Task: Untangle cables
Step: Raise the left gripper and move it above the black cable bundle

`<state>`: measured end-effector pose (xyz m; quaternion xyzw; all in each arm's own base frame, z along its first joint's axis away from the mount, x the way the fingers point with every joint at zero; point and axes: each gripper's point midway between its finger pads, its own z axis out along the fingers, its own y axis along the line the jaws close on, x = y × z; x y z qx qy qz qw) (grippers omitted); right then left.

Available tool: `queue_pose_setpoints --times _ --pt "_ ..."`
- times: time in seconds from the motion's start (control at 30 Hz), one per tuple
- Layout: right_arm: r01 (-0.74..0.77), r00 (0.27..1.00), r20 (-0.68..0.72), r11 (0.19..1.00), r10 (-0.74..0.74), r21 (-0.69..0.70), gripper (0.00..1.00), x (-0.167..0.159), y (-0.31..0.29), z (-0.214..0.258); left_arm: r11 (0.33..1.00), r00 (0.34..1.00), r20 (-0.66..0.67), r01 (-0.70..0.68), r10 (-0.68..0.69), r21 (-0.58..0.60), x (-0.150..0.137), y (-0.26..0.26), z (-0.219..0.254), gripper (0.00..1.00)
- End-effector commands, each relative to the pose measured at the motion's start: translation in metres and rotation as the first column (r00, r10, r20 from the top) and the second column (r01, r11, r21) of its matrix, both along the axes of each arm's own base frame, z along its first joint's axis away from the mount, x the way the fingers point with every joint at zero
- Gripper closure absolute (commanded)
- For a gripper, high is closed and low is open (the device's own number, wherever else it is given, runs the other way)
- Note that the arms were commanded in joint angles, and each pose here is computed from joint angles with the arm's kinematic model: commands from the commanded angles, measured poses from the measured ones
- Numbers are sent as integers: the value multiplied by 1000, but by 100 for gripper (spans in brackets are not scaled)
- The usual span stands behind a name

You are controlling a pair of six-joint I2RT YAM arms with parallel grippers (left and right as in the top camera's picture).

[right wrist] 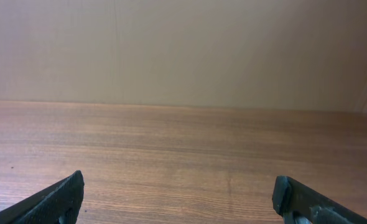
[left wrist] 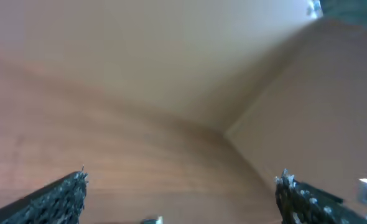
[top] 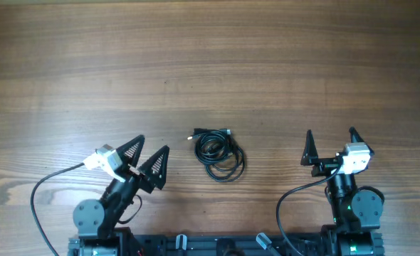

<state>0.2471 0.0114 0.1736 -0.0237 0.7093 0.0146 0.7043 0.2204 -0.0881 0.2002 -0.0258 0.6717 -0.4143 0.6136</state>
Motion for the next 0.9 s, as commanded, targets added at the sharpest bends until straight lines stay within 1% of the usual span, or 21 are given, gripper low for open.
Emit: queue_pose_setpoints --times 0.0,0.23,0.4,0.47,0.5,0.57,0.6,0.67,0.73,0.77,0.83,0.87 --pt "-16 1000 1 1000 16 -11 0 0 2 0 998 992 116 53 -51 -15 -11 -7 30 0" --pt "-16 1000 1 1000 16 -11 0 0 2 0 1000 977 213 22 -17 -19 -21 -3 77 0" --pt "-16 1000 1 1000 16 -11 0 0 2 0 992 965 230 -111 124 -65 -21 19 107 0" --pt "-16 1000 1 1000 16 -11 0 0 2 0 990 964 230 -124 136 -65 -22 20 118 0" --pt "-16 1000 1 1000 16 -11 0 0 2 0 990 969 206 -128 137 -55 -20 20 121 0" --pt "-16 1000 1 1000 16 -11 0 0 2 0 990 987 85 -137 139 -23 -11 21 117 0" --pt "-16 1000 1 1000 16 -11 0 0 2 0 990 990 14 -142 142 14 -5 21 115 0" --pt "-16 1000 1 1000 16 -11 0 0 2 0 987 986 -80 -140 147 81 2 21 113 0" --pt "-16 1000 1 1000 16 -11 0 0 2 0 982 967 -207 -120 149 143 11 21 114 0" --pt "-16 1000 1 1000 16 -11 0 0 2 0 982 946 -288 -107 149 154 16 21 114 0" --pt "-16 1000 1 1000 16 -11 0 0 2 0 982 906 -397 -87 148 167 23 21 111 0" --pt "-16 1000 1 1000 16 -11 0 0 2 0 979 882 -448 -66 149 195 26 22 108 0"
